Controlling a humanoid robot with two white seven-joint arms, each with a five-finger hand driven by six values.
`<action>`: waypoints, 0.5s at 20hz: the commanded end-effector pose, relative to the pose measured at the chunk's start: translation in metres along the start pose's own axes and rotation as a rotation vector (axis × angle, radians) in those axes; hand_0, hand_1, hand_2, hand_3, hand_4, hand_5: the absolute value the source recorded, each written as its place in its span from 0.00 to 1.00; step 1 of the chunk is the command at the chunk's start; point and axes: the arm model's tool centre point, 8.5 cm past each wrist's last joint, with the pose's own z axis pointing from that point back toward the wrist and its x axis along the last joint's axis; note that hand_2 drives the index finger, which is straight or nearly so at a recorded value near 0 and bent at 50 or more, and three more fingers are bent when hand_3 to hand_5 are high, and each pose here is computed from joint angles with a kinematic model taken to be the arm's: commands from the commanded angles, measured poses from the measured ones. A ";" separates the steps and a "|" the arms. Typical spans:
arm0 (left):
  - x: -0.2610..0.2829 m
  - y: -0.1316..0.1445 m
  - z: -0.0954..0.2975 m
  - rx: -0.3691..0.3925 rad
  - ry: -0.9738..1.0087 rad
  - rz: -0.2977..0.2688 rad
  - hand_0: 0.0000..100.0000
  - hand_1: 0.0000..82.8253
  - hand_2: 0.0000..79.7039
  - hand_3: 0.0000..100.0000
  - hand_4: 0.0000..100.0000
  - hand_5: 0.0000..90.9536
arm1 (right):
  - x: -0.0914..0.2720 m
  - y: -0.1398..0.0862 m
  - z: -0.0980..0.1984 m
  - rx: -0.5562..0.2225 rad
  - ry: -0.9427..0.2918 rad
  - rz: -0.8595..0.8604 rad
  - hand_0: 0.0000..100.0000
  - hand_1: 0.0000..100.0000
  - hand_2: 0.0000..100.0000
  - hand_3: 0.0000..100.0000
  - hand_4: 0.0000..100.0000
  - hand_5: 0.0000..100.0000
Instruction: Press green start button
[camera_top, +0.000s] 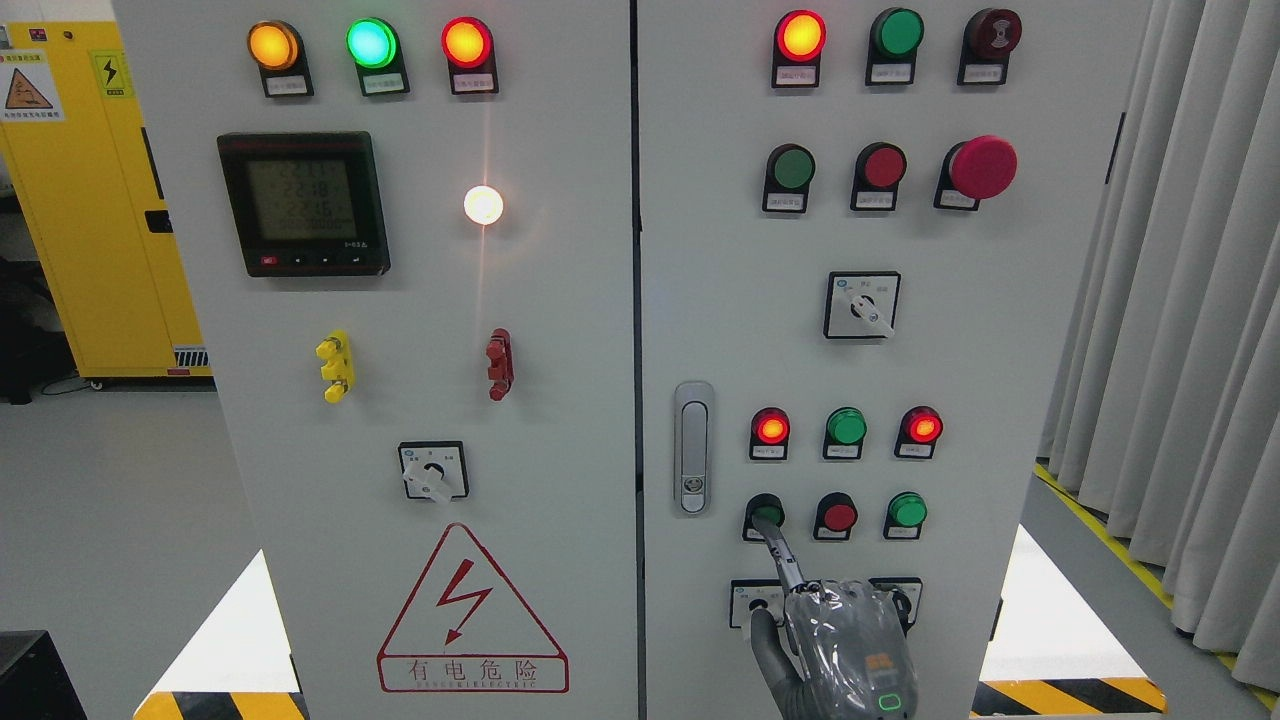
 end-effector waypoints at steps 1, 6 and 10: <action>0.000 0.000 0.000 -0.001 0.000 0.001 0.12 0.67 0.00 0.00 0.00 0.00 | -0.010 0.003 0.001 0.016 0.035 -0.016 0.75 0.88 0.00 1.00 1.00 1.00; 0.000 0.000 0.000 -0.001 0.000 0.000 0.12 0.67 0.00 0.00 0.00 0.00 | -0.012 0.003 0.002 0.015 0.041 -0.017 0.75 0.88 0.00 1.00 1.00 1.00; 0.000 0.000 0.000 -0.001 0.000 0.001 0.12 0.67 0.00 0.00 0.00 0.00 | -0.012 0.001 0.001 0.003 0.039 -0.016 0.75 0.88 0.00 1.00 1.00 1.00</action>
